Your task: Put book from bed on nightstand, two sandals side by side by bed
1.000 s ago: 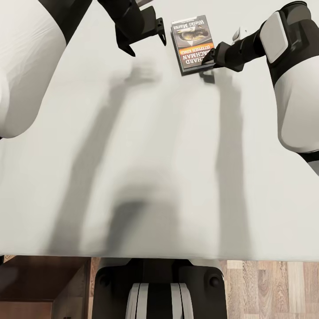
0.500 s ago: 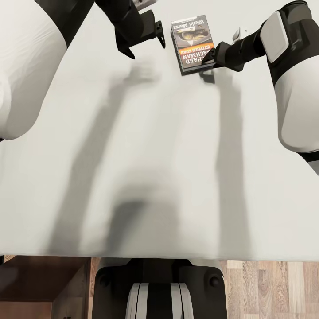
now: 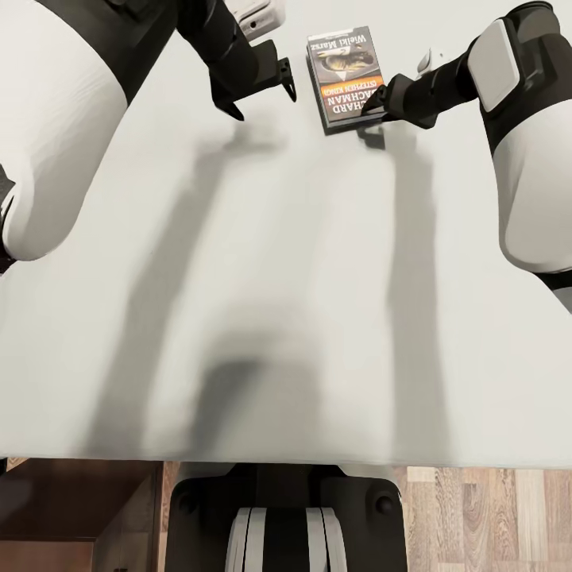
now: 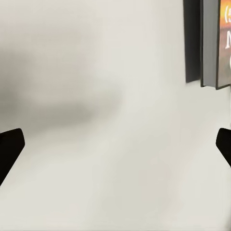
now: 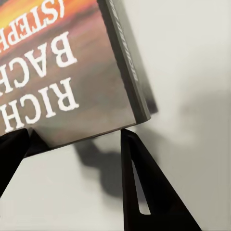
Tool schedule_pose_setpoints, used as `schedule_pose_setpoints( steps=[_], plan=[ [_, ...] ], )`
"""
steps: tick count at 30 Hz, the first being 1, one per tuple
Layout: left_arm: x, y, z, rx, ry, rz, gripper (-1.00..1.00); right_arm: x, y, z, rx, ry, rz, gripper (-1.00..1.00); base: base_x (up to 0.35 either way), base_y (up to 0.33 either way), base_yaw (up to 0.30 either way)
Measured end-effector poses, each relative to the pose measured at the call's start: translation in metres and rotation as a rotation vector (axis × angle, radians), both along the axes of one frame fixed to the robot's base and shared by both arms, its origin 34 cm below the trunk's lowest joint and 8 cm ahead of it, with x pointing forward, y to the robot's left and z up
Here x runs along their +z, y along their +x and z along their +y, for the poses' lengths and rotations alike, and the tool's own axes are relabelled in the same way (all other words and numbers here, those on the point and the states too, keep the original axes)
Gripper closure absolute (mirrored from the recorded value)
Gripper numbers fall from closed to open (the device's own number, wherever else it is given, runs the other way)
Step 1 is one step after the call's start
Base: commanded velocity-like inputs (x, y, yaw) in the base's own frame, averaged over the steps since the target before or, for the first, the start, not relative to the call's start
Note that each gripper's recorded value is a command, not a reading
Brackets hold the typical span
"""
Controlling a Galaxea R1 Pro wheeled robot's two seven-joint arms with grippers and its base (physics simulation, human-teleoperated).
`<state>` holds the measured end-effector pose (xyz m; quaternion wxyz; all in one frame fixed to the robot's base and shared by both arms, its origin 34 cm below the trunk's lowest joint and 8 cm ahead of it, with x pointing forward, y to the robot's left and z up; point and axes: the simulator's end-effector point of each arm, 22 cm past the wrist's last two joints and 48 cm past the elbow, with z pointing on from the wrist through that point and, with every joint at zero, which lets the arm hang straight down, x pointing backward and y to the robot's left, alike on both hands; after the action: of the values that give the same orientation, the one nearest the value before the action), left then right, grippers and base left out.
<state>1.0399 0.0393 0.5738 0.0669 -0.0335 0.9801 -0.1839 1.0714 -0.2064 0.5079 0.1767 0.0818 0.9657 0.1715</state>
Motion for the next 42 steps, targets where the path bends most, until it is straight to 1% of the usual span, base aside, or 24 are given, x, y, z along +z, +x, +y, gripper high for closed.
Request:
schedule_pose_setpoints(
  steps=[11, 21, 29, 35, 38, 42],
  plan=[
    [-0.007, -0.009, -0.014, -0.01, -0.062, 0.012, -1.0, 0.001, 0.0, 0.0, -0.025, 0.028, 0.006, 1.0, 0.0, 0.0, 0.0],
    [-0.01, -0.014, -0.021, -0.013, -0.099, 0.021, -1.0, 0.001, 0.001, -0.002, -0.028, 0.02, 0.008, 1.0, 0.0, 0.0, 0.0],
    [-0.011, -0.01, -0.018, 0.013, -0.111, 0.008, -1.0, 0.004, -0.002, 0.003, -0.028, 0.046, 0.027, 1.0, 0.0, 0.0, 0.0],
    [-0.011, -0.005, -0.015, 0.034, -0.116, -0.001, -1.0, 0.005, -0.003, 0.004, -0.027, 0.05, 0.033, 1.0, 0.0, 0.0, 0.0],
    [-0.009, -0.001, -0.013, 0.053, -0.125, -0.008, -1.0, 0.006, -0.003, 0.009, -0.018, 0.049, 0.036, 1.0, 0.0, 0.0, 0.0],
    [-0.007, 0.002, -0.013, 0.065, -0.134, -0.012, -1.0, 0.009, -0.001, 0.014, -0.012, 0.053, 0.033, 1.0, 0.0, 0.0, 0.0]
  ],
)
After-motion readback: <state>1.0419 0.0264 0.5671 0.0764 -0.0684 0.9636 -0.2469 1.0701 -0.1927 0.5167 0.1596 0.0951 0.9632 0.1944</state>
